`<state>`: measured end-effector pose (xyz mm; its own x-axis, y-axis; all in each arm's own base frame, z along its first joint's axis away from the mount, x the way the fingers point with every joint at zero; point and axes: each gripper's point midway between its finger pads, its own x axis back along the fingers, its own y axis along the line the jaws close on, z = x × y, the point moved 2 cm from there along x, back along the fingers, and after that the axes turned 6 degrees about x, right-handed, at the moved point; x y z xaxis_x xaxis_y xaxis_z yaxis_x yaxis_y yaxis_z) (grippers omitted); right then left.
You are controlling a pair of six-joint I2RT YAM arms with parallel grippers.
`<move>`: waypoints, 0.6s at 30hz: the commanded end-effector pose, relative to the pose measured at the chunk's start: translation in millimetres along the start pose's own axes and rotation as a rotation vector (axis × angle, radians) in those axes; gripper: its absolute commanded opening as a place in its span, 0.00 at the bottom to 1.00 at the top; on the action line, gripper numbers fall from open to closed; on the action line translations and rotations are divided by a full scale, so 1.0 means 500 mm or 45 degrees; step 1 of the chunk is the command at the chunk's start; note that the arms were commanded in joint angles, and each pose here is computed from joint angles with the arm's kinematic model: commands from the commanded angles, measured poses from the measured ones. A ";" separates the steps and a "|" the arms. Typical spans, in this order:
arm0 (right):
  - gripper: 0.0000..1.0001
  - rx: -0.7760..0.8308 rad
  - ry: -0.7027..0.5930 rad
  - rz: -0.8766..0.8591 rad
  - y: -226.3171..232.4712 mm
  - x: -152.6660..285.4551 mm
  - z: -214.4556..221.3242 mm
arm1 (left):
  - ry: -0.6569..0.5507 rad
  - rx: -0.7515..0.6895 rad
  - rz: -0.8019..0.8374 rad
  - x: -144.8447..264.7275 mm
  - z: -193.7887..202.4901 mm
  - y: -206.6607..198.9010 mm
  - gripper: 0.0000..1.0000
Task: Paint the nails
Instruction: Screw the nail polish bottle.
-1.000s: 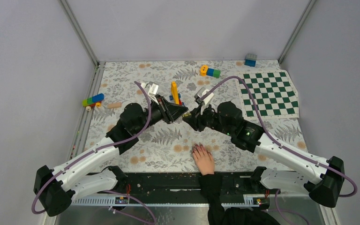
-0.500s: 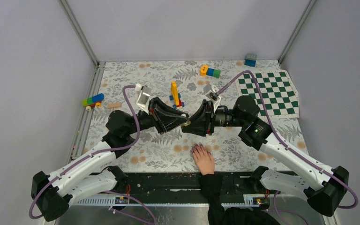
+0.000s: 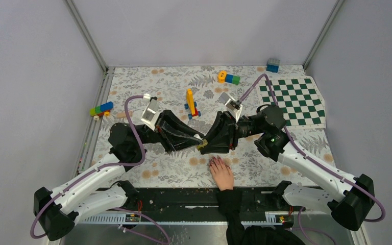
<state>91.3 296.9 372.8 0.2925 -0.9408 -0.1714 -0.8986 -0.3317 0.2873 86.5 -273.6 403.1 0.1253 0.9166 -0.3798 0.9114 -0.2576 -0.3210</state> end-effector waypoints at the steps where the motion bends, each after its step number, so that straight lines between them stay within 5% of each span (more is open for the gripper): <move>1: 0.00 0.266 -0.183 -0.064 0.046 0.000 -0.102 | 0.218 0.114 0.189 0.011 0.058 -0.045 0.00; 12: 0.00 0.235 -0.159 -0.031 0.025 -0.003 -0.090 | 0.247 0.112 0.224 0.001 0.061 -0.044 0.00; 14: 0.00 0.253 -0.149 -0.001 0.017 -0.002 -0.086 | 0.243 0.119 0.193 -0.001 0.062 -0.036 0.17; 16: 0.00 0.255 -0.143 0.020 0.013 0.000 -0.081 | 0.230 0.118 0.142 -0.002 0.063 -0.023 0.52; 18: 0.00 0.261 -0.142 0.041 0.010 0.003 -0.077 | 0.208 0.109 0.080 -0.003 0.061 -0.008 0.77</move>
<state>89.0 295.9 374.9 0.3295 -0.9269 -0.1794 -0.8925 -0.3678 0.2609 74.5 -279.3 400.6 0.2282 0.9099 -0.3465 0.8883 -0.3403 -0.3085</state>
